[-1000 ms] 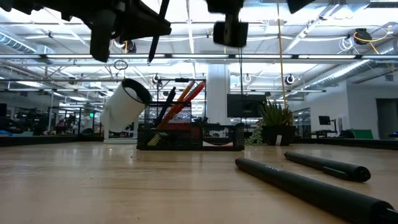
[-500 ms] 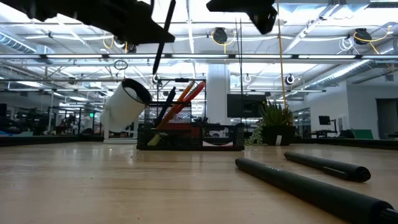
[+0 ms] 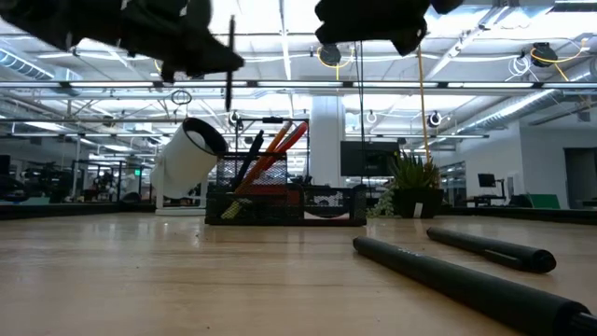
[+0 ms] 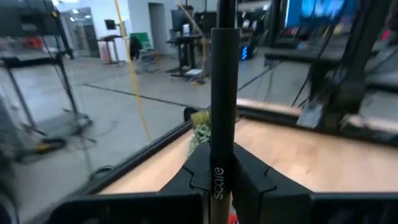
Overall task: Pick and place office supplies into organizer
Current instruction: Put the black pen into the black desk organizer
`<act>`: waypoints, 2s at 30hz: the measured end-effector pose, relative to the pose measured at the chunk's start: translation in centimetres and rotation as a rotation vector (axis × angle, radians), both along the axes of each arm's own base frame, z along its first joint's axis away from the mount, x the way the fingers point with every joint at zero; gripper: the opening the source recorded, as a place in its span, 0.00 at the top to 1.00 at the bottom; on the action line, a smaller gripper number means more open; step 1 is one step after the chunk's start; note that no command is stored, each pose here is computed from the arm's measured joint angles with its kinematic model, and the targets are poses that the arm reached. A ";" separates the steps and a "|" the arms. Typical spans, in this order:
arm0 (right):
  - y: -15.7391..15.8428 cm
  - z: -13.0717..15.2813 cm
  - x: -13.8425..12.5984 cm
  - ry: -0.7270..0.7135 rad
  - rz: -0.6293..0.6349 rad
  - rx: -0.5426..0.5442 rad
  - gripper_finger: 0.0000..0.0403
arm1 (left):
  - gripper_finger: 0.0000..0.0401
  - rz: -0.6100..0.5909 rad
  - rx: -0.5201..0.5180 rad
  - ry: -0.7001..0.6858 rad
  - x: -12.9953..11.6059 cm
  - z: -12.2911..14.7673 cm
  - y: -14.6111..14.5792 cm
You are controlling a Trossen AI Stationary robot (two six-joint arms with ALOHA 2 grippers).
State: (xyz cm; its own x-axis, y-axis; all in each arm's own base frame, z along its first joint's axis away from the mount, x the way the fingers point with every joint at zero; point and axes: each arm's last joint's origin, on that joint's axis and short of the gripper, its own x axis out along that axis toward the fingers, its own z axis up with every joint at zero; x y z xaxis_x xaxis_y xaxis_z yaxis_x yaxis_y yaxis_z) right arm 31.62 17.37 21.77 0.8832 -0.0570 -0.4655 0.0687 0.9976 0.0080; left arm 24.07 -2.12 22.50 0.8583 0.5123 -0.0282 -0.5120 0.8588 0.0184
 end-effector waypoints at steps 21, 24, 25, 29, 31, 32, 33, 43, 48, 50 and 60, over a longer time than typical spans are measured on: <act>-1.5 -0.2 1.0 -0.013 -0.064 -0.010 0.69 | 0.93 -0.321 0.015 -0.057 -3.4 -2.1 8.0; -1.4 -0.2 1.0 -0.013 -0.063 -0.007 0.69 | 0.93 -0.340 -0.026 -0.047 -2.9 -3.0 8.5; -1.4 -0.2 1.0 -0.014 -0.063 -0.006 0.69 | 0.93 -0.339 -0.035 -0.034 -2.8 -3.4 8.6; -1.4 -0.1 1.0 -0.024 -0.062 0.000 0.69 | 0.93 -0.359 -0.041 -0.037 -2.1 -4.3 8.8; -1.3 -0.1 1.0 -0.023 -0.061 0.000 0.69 | 0.93 -0.359 -0.045 -0.031 -1.8 -4.8 8.9; -1.3 -0.1 1.0 -0.023 -0.060 0.000 0.69 | 0.93 -0.358 -0.048 -0.024 -1.6 -5.2 9.0; -1.3 -0.1 1.0 -0.023 -0.060 0.000 0.69 | 0.93 -0.356 -0.052 -0.020 -1.5 -5.5 9.0; -1.1 -0.1 0.9 -0.022 -0.053 0.005 0.70 | 0.75 -0.344 -0.050 -0.031 -0.9 -6.6 9.3; -1.1 -0.3 0.8 -0.030 -0.053 0.013 0.70 | 0.64 -0.338 -0.050 -0.029 -0.9 -6.6 9.3; -1.2 -0.6 0.7 -0.038 -0.054 0.018 0.70 | 0.62 -0.337 -0.051 -0.033 -0.9 -6.5 9.3; -2.7 -4.1 -0.9 -0.084 -0.118 0.135 0.70 | 0.60 -0.523 -0.111 -0.053 -0.4 -6.5 7.0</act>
